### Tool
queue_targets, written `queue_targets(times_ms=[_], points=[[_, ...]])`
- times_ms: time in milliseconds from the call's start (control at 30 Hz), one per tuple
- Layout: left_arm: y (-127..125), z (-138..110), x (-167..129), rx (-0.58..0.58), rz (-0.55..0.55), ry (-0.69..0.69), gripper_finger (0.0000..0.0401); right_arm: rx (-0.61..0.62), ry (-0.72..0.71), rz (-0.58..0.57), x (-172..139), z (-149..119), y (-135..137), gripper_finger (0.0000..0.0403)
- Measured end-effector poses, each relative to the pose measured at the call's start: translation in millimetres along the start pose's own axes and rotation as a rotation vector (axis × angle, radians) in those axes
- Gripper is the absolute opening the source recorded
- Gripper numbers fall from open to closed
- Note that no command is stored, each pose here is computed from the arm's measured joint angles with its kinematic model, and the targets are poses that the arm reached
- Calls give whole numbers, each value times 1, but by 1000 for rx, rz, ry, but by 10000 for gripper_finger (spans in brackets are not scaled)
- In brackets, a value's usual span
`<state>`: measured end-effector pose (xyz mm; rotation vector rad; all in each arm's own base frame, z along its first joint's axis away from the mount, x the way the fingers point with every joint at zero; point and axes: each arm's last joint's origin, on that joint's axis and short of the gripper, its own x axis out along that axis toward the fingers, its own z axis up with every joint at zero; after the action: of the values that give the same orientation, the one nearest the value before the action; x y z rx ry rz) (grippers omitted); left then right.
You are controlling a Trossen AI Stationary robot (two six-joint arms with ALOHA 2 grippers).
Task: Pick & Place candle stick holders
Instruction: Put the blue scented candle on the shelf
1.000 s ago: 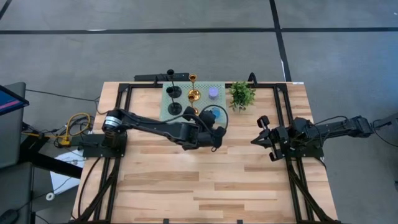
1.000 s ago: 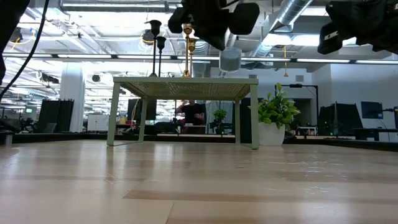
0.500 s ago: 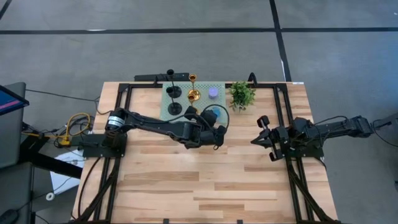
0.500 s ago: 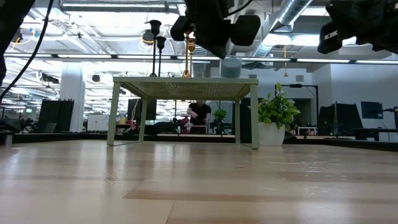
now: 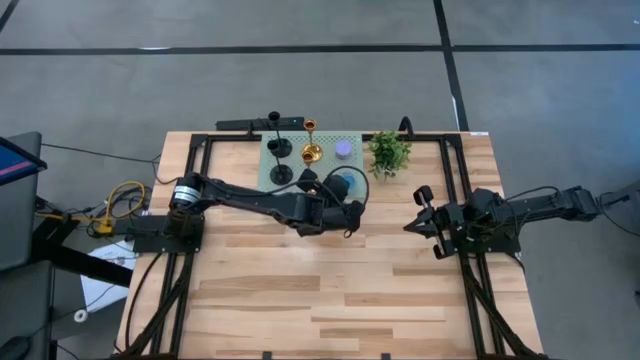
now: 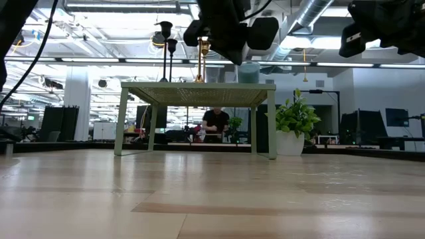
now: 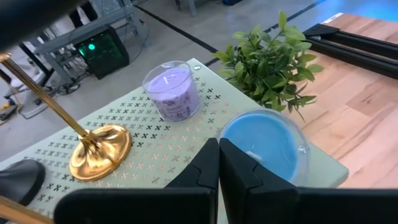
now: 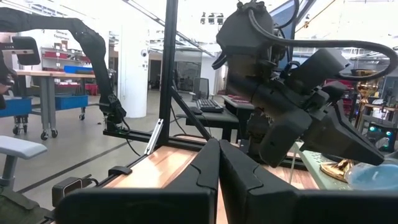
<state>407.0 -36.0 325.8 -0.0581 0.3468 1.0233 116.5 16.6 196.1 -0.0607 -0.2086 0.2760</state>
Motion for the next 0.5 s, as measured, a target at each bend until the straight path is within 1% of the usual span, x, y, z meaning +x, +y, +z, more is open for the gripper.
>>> queue_targets(times_ms=[333,500], points=[[5,2,11,-9,3,20,3,1,0,0,0,0,0,0],[5,2,10,-8,2,19,3,0,1,0,0,0,0,0]])
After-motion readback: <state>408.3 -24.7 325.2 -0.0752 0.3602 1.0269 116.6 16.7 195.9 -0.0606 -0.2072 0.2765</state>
